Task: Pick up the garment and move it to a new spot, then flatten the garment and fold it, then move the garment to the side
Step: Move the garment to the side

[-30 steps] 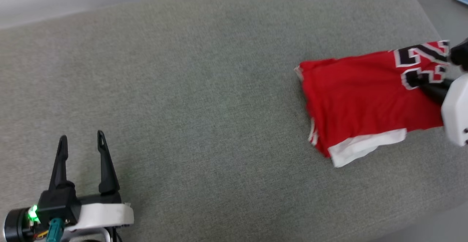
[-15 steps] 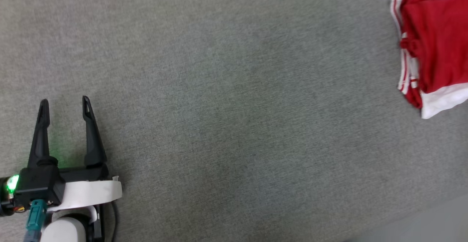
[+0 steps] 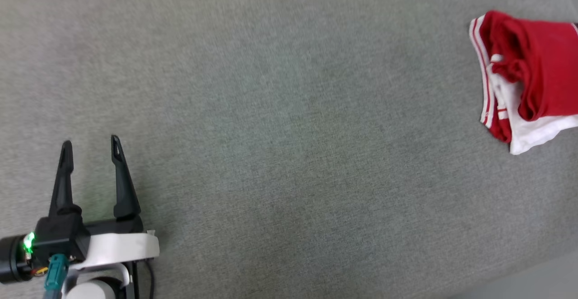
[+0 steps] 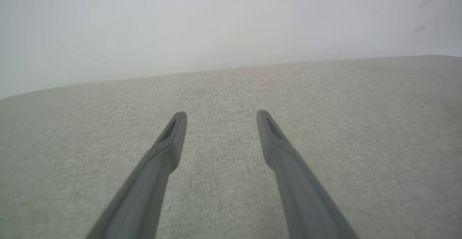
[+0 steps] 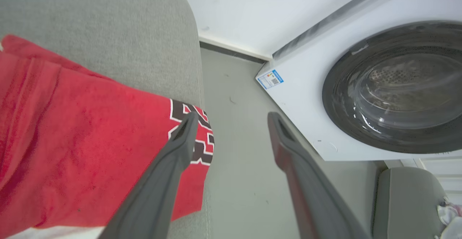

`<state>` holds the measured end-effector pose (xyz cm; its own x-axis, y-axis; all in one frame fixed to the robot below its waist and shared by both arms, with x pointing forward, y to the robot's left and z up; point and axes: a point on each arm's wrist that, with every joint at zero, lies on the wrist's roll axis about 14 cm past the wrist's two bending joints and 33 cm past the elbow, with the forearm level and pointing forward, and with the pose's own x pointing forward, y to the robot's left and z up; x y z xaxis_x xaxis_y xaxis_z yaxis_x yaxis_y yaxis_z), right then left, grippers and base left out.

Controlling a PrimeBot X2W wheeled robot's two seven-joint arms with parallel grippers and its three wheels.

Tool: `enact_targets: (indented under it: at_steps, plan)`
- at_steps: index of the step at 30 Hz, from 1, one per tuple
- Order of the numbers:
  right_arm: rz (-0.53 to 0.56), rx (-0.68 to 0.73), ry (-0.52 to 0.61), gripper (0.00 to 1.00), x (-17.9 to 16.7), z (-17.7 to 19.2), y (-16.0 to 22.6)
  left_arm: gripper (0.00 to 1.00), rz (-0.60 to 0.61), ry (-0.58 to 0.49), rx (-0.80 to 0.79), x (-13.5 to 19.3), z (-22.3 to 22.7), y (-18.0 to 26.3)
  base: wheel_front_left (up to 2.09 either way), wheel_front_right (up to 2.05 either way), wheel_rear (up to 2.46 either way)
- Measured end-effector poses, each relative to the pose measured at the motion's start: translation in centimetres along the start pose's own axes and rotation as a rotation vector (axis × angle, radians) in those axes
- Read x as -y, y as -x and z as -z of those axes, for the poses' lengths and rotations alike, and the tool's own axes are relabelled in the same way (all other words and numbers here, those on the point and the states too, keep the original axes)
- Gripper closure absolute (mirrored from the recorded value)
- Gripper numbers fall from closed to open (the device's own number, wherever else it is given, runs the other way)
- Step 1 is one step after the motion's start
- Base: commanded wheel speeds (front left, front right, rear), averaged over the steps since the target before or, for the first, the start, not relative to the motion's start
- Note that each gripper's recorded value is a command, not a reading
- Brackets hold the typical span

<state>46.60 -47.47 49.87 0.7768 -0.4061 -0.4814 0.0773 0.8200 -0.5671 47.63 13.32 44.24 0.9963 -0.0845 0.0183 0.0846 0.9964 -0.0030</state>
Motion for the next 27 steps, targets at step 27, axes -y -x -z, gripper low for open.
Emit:
enact_targets:
  at_steps: [27]
  plan:
    - [-0.341,1.004,-0.389,0.0,-19.3,-16.7,18.6,0.0,-0.179,-0.027,0.09,-4.7,-7.2,10.2,0.0,0.0,0.0]
